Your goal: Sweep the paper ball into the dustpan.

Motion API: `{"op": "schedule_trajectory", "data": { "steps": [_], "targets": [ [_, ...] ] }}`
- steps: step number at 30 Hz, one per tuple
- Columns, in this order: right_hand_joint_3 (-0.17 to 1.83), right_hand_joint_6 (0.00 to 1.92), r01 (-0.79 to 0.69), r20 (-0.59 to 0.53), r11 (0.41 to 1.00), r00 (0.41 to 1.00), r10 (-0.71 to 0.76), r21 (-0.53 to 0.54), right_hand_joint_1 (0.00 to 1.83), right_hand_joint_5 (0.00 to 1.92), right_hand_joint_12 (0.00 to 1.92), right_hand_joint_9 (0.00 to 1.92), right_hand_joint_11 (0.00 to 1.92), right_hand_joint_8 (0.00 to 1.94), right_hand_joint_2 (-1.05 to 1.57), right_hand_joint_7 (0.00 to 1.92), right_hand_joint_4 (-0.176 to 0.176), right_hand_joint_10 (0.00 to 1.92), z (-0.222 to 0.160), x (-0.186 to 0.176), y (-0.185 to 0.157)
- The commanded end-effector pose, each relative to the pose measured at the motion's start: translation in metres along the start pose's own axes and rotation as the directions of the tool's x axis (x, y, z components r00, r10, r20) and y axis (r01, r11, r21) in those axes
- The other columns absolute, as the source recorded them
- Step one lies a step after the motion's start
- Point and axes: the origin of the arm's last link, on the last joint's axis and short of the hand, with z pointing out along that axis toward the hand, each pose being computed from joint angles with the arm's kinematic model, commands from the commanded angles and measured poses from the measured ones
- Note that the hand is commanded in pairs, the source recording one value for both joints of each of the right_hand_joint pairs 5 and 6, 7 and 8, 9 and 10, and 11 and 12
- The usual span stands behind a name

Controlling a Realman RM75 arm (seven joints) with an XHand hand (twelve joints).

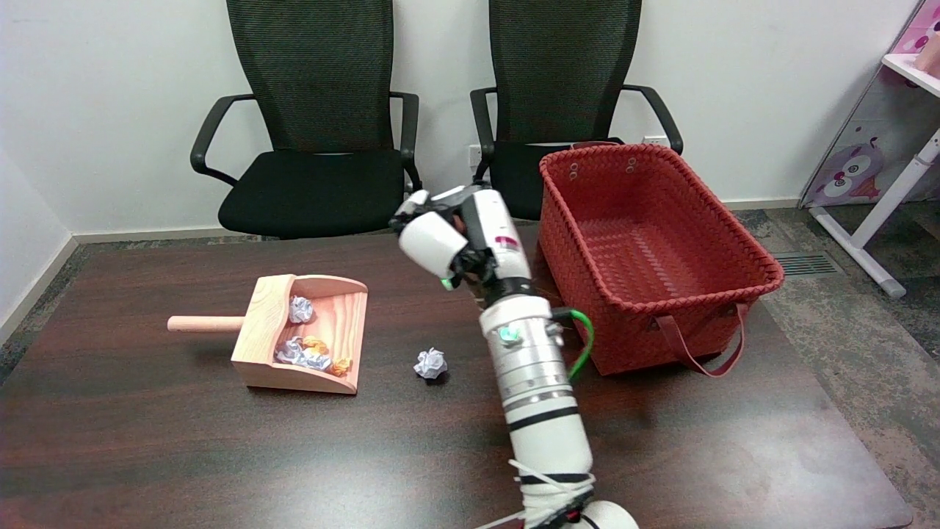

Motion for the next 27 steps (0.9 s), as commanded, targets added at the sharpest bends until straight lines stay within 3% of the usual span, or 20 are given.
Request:
{"op": "schedule_trajectory", "data": {
  "steps": [1,10,27],
  "targets": [
    [1.59,1.92,0.136,0.172,0.991,0.976,-0.136,0.016,0.64,1.92,1.92,1.92,1.92,1.92,1.57,1.92,0.066,1.92,0.023,-0.056,-0.018],
    [1.60,1.92,0.167,0.188,0.986,0.968,-0.164,0.001,0.65,1.92,1.92,1.92,1.92,1.92,1.57,1.92,0.068,1.92,0.033,-0.068,-0.011],
    [1.65,1.92,0.058,0.045,0.998,0.997,-0.057,-0.029,0.63,1.92,1.92,1.92,1.92,1.92,1.57,1.92,0.080,1.92,0.032,-0.065,0.009]
  ]
}}
